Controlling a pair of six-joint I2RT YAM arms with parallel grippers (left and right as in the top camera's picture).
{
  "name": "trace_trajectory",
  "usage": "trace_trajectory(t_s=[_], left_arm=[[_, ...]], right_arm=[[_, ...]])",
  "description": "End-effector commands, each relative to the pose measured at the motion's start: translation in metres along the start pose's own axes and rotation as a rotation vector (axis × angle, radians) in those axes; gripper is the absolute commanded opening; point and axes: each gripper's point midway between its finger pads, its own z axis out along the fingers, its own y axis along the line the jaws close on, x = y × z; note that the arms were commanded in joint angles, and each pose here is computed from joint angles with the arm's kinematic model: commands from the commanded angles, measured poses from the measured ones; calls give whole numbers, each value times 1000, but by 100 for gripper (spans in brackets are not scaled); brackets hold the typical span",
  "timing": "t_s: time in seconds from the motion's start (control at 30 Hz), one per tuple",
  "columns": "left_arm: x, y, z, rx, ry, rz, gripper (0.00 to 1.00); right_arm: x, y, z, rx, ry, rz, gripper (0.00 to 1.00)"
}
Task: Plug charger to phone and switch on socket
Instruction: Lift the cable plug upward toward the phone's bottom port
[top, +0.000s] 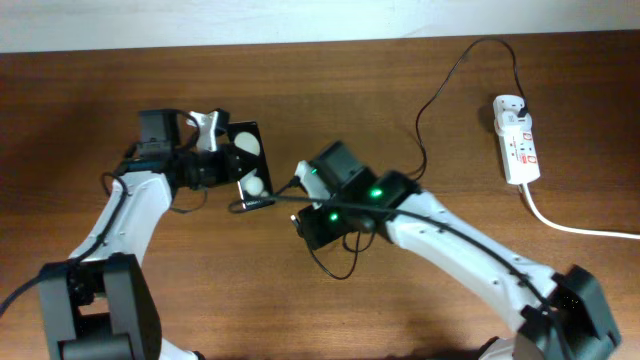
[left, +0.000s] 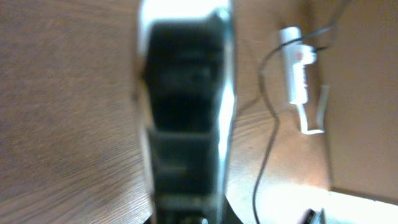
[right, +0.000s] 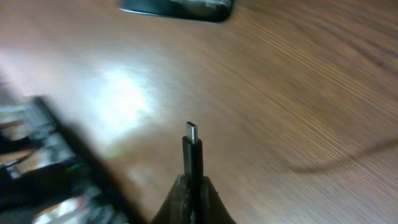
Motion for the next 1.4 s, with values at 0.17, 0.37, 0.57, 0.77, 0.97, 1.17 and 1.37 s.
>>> trace_trajectory(t_s=[0.17, 0.37, 0.57, 0.77, 0.97, 1.17, 1.37], left_arm=[[3, -54, -32, 444, -41, 157, 0], [2, -68, -40, 537, -51, 182, 0], [-4, -69, -41, 537, -54, 169, 0], [-1, -79, -45, 602, -43, 169, 0], [1, -80, -46, 611, -37, 157, 0], [3, -76, -43, 586, -26, 122, 0], [9, -57, -32, 460, 1, 43, 0]], right_arm=[[18, 28, 35, -469, -133, -66, 4], [14, 34, 26, -596, -353, -103, 4], [5, 26, 27, -547, -406, -66, 4], [-2, 17, 30, -496, -442, -43, 4], [-7, 21, 26, -506, -473, -66, 4], [-5, 24, 25, -526, -460, -76, 4], [-3, 26, 25, -537, -451, -81, 4]])
